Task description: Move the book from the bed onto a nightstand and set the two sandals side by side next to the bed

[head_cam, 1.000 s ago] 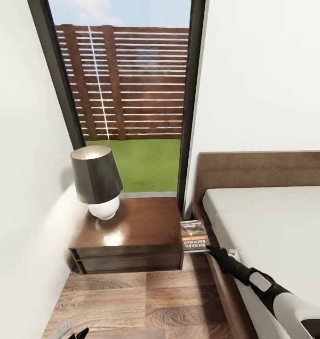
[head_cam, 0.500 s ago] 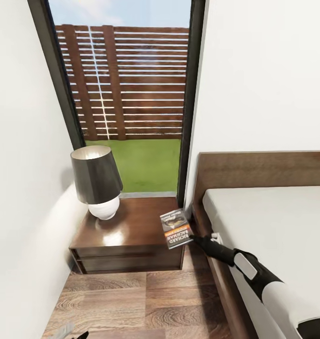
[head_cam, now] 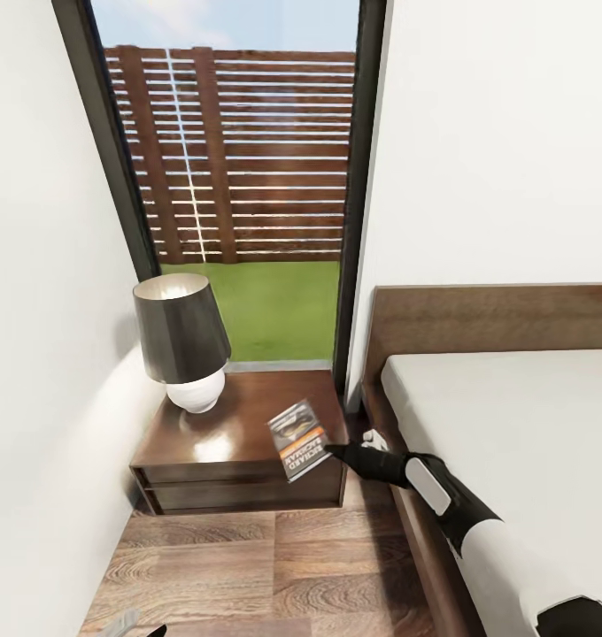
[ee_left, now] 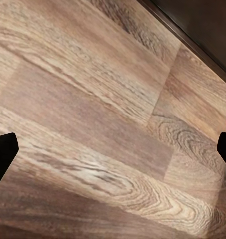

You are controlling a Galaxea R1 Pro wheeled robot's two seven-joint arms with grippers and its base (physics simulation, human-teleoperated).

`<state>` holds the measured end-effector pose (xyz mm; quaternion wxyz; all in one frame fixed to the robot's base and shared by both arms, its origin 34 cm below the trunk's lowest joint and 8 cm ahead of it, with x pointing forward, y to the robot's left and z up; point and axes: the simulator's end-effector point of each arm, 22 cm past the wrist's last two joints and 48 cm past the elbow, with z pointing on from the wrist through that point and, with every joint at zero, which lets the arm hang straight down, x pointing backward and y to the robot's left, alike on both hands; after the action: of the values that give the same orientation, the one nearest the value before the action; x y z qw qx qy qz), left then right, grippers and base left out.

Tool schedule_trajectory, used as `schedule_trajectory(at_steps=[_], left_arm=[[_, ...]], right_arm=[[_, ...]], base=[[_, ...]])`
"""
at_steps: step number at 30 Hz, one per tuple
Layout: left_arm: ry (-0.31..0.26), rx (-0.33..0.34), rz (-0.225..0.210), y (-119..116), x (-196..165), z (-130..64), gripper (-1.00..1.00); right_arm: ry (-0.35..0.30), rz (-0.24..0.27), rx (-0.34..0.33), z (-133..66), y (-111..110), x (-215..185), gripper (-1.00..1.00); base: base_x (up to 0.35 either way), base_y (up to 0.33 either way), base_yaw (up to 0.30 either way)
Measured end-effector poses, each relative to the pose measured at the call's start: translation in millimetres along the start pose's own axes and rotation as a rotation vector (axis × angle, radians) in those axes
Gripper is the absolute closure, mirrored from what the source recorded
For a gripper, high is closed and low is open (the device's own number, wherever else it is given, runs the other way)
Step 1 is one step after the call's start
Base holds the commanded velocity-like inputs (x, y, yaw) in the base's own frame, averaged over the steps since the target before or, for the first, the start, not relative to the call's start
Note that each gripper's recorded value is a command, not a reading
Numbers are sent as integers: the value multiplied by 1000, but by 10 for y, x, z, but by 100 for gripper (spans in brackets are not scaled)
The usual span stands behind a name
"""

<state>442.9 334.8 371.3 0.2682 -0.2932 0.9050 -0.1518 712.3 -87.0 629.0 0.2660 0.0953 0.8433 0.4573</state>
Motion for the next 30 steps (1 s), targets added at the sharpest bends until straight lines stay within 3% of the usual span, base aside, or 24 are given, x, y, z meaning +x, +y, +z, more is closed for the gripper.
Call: schedule_trajectory(at_steps=[21,30], left_arm=[[3,0,5,2,11,-2,-100],[3,-1,6,11,9,-6,-100]], right_arm=[[15,-9,1,80,83,70,100],[14,-9,1,79,83,68,100]], base=[[0,0,0],[105,0,0]])
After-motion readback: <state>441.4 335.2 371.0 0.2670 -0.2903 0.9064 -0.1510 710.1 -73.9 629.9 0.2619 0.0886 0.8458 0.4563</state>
